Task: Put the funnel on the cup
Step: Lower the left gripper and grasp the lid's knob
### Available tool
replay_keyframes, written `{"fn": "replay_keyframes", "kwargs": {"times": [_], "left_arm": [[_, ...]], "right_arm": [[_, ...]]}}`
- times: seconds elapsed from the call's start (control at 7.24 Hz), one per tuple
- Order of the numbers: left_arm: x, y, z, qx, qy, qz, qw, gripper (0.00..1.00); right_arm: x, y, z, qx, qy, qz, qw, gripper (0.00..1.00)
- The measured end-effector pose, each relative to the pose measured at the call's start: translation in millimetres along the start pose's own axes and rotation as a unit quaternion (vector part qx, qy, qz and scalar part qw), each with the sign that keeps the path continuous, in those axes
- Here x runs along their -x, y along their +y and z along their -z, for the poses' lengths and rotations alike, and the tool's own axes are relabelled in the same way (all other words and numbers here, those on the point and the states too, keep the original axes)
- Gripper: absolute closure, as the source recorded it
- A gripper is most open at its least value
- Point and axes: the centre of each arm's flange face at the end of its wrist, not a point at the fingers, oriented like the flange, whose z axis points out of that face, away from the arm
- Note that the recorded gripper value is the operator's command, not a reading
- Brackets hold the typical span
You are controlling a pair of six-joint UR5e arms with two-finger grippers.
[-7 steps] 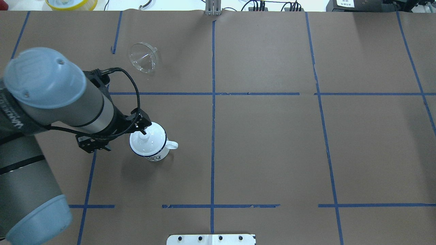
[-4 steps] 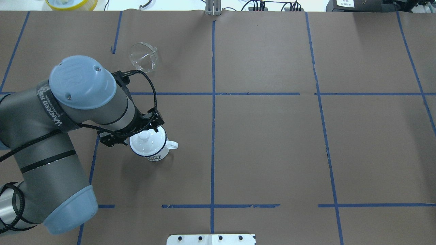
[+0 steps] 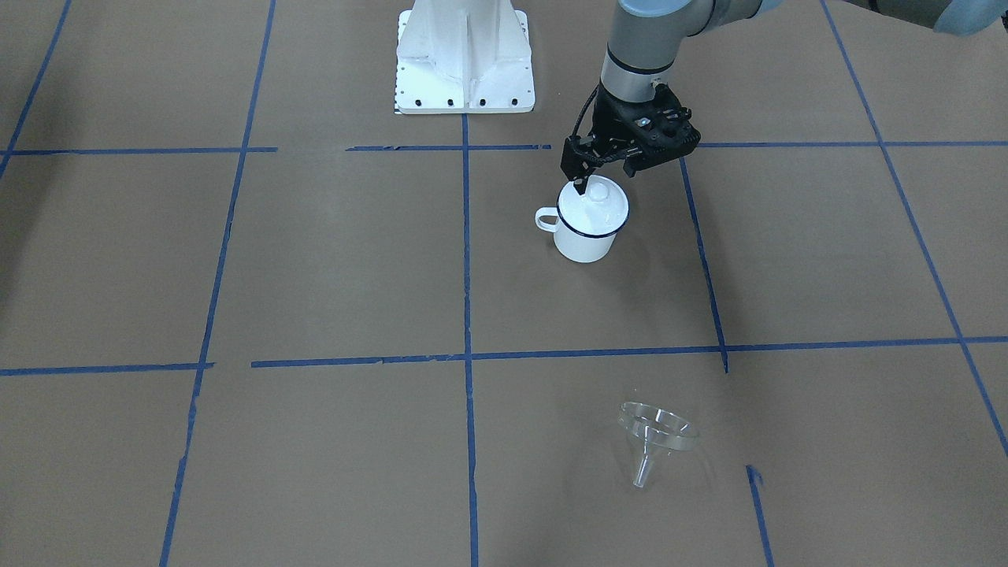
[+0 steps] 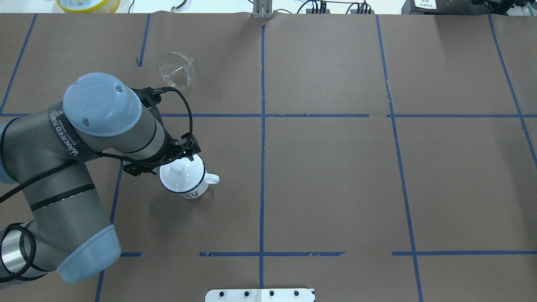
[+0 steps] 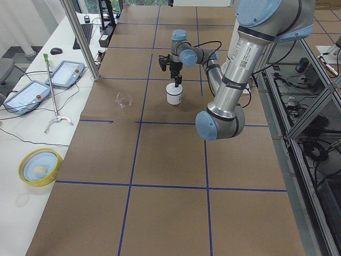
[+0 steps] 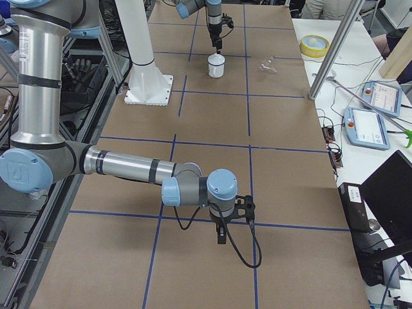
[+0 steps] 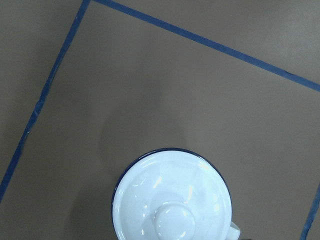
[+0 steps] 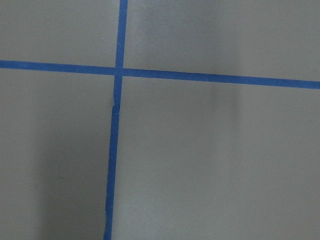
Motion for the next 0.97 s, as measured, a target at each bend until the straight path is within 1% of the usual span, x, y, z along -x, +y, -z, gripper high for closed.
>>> {"fn": "replay_keyframes", "kwargs": {"times": [0.41, 0.55, 0.69, 0.83, 0.97], "left_arm": [[-1.0, -2.1, -9.3, 0.003, 0.003, -0.002, 1.0, 0.26], [-1.5, -2.3, -11.4, 0.004, 0.003, -0.002, 1.0, 0.32], [-2.1, -2.5, -13.0, 0.005, 0.002, -0.001, 1.0, 0.33], [-2.3, -2.2, -13.8, 0.005, 0.002, -0.001, 1.0, 0.4], [-2.4, -1.9, -14.2, 0.006, 0.002, -0.001, 1.0, 0.54]], "right_arm": [[0.0, 0.0, 0.0, 0.0, 0.0, 0.0, 1.0, 0.0], [0.0, 0.0, 0.0, 0.0, 0.0, 0.0, 1.0, 0.0], [0.0, 0.0, 0.0, 0.0, 0.0, 0.0, 1.0, 0.0], [0.0, 0.0, 0.0, 0.0, 0.0, 0.0, 1.0, 0.0], [0.0, 0.0, 0.0, 0.0, 0.0, 0.0, 1.0, 0.0]]}}
